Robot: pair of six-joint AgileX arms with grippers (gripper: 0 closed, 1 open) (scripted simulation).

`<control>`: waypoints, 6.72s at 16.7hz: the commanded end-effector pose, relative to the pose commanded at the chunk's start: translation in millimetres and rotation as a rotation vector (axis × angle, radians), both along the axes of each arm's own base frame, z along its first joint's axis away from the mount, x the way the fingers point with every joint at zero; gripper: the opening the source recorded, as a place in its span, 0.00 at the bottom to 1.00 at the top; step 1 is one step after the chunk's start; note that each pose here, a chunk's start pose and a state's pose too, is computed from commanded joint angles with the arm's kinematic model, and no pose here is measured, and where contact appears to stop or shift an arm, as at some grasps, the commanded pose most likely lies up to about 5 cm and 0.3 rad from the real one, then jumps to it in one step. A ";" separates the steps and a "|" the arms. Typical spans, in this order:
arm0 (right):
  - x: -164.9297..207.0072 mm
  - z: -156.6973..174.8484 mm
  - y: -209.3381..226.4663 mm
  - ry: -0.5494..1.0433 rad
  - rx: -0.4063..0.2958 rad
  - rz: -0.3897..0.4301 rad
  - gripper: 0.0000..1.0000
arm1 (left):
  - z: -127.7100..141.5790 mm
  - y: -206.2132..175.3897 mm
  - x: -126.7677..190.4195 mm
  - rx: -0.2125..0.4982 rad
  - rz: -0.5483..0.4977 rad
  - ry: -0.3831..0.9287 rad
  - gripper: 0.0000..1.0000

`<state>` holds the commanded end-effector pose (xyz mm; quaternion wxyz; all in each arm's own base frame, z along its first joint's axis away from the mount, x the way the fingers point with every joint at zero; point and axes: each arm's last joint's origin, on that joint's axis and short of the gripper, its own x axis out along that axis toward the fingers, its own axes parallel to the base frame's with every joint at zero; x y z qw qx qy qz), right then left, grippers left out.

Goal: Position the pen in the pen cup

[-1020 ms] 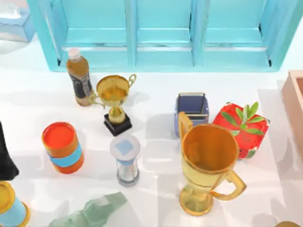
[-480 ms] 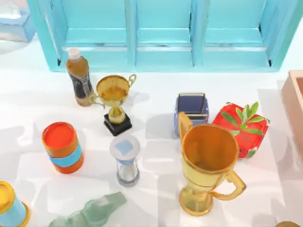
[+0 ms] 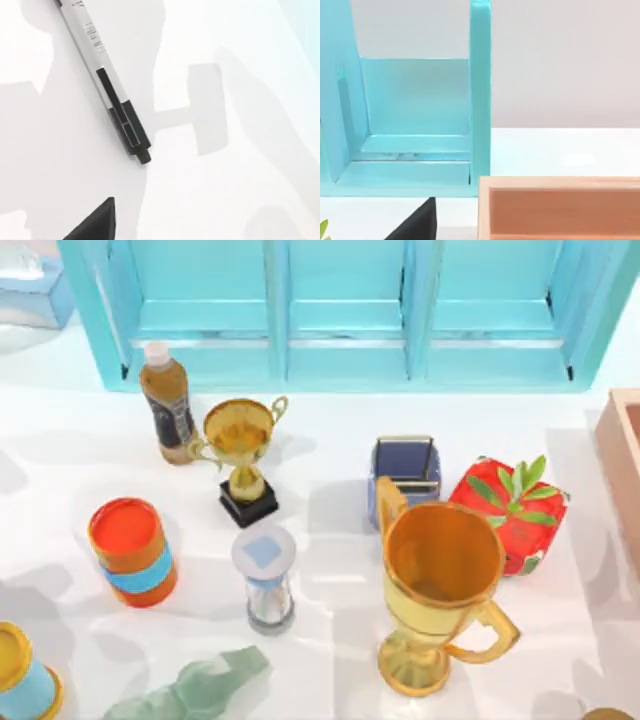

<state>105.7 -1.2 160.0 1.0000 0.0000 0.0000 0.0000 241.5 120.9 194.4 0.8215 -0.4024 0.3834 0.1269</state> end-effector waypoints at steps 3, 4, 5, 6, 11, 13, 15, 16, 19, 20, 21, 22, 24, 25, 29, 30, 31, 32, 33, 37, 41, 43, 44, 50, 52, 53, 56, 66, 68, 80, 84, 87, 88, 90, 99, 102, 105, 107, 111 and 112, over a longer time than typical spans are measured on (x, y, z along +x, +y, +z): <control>0.0 0.0 0.0 0.000 0.000 0.000 1.00 | -25.7 38.6 20.3 -0.179 0.103 0.111 1.00; 0.0 0.0 0.0 0.000 0.000 0.000 1.00 | -33.7 49.3 24.4 -0.228 0.132 0.137 1.00; 0.0 0.0 0.0 0.000 0.000 0.000 1.00 | -40.6 58.5 27.4 -0.269 0.158 0.158 1.00; 0.0 0.0 0.0 0.000 0.000 0.000 1.00 | -46.2 66.1 29.5 -0.302 0.179 0.174 1.00; 0.0 0.0 0.0 0.000 0.000 0.000 1.00 | -53.9 77.6 32.0 -0.351 0.212 0.193 1.00; 0.0 0.0 0.0 0.000 0.000 0.000 1.00 | -53.7 75.9 32.3 -0.347 0.207 0.193 1.00; 0.0 0.0 0.0 0.000 0.000 0.000 1.00 | -57.6 75.7 35.6 -0.351 0.210 0.194 1.00; 0.0 0.0 0.0 0.000 0.000 0.000 1.00 | -63.6 75.0 40.3 -0.353 0.212 0.197 1.00; 0.0 0.0 0.0 0.000 0.000 0.000 1.00 | -90.4 70.0 61.6 -0.350 0.212 0.191 1.00; 0.0 0.0 0.0 0.000 0.000 0.000 1.00 | -100.9 67.2 69.2 -0.347 0.212 0.185 1.00; 0.0 0.0 0.0 0.000 0.000 0.000 1.00 | -111.1 63.8 75.9 -0.346 0.212 0.183 1.00; 0.0 0.0 0.0 0.000 0.000 0.000 1.00 | -120.3 60.0 81.2 -0.348 0.212 0.185 1.00; 0.0 0.0 0.0 0.000 0.000 0.000 1.00 | -132.0 54.4 87.3 -0.351 0.212 0.192 1.00; 0.0 0.0 0.0 0.000 0.000 0.000 1.00 | -133.2 53.7 88.0 -0.351 0.212 0.193 1.00; 0.0 0.0 0.0 0.000 0.000 0.000 1.00 | -133.2 53.7 88.0 -0.351 0.212 0.193 0.92; 0.0 0.0 0.0 0.000 0.000 0.000 1.00 | -133.2 53.7 88.0 -0.351 0.212 0.193 0.85; 0.0 0.0 0.0 0.000 0.000 0.000 1.00 | -133.2 53.7 88.0 -0.351 0.212 0.193 0.77; 0.0 0.0 0.0 0.000 0.000 0.000 1.00 | -133.2 53.7 88.0 -0.351 0.212 0.193 0.70; 0.0 0.0 0.0 0.000 0.000 0.000 1.00 | -133.2 53.7 88.0 -0.351 0.212 0.193 0.62; 0.0 0.0 0.0 0.000 0.000 0.000 1.00 | -133.2 53.7 88.0 -0.351 0.212 0.193 0.32; 0.0 0.0 0.0 0.000 0.000 0.000 1.00 | -133.2 53.7 88.0 -0.351 0.212 0.193 0.02; 0.0 0.0 0.0 0.000 0.000 0.000 1.00 | -133.2 53.7 88.0 -0.351 0.212 0.193 0.00; 0.0 0.0 0.0 0.000 0.000 0.000 1.00 | -133.2 53.7 88.0 -0.351 0.212 0.193 0.00; 0.0 0.0 0.0 0.000 0.000 0.000 1.00 | -109.8 66.2 81.3 -0.340 0.234 0.160 0.00; 0.0 0.0 0.0 0.000 0.000 0.000 1.00 | -105.7 68.4 78.7 -0.338 0.235 0.158 0.00; 0.0 0.0 0.0 0.000 0.000 0.000 1.00 | -99.1 71.2 74.9 -0.335 0.235 0.154 0.00; 0.0 0.0 0.0 0.000 0.000 0.000 1.00 | -68.4 81.2 52.8 -0.326 0.233 0.149 0.00; 0.0 0.0 0.0 0.000 0.000 0.000 1.00 | 35.9 70.5 -63.6 -0.343 0.234 0.168 0.00; 0.0 0.0 0.0 0.000 0.000 0.000 1.00 | 40.2 69.2 -68.7 -0.340 0.234 0.160 0.00; 0.0 0.0 0.0 0.000 0.000 0.000 1.00 | 95.5 43.2 31.3 0.045 0.168 0.108 0.00; 0.0 0.0 0.0 0.000 0.000 0.000 1.00 | 117.8 -42.3 116.2 0.291 0.121 0.044 0.00; 0.0 0.0 0.0 0.000 0.000 0.000 1.00 | 115.1 -149.8 159.8 0.464 0.092 -0.019 0.00; 0.0 0.0 0.0 0.000 0.000 0.000 1.00 | 110.9 -191.4 166.2 0.520 0.084 -0.048 0.00; 0.0 0.0 0.0 0.000 0.000 0.000 1.00 | 98.4 -277.8 164.0 0.632 0.071 -0.120 0.00; 0.0 0.0 0.0 0.000 0.000 0.000 1.00 | 15.1 -532.0 29.9 0.991 0.143 -0.541 0.00; 0.0 0.0 0.0 0.000 0.000 0.000 1.00 | 1.1 -552.4 7.1 1.029 0.177 -0.609 0.00; 0.0 0.0 0.0 0.000 0.000 0.000 1.00 | -1.5 -555.2 4.0 1.036 0.184 -0.620 0.00; 0.0 0.0 0.0 0.000 0.000 0.000 1.00 | -1.5 -555.2 4.0 1.036 0.184 -0.620 0.00; 0.0 0.0 0.0 0.000 0.000 0.000 1.00 | -9.5 -556.7 9.7 0.940 0.213 -0.630 0.00; 0.0 0.0 0.0 0.000 0.000 0.000 1.00 | -10.1 -556.9 8.7 0.956 0.205 -0.628 0.00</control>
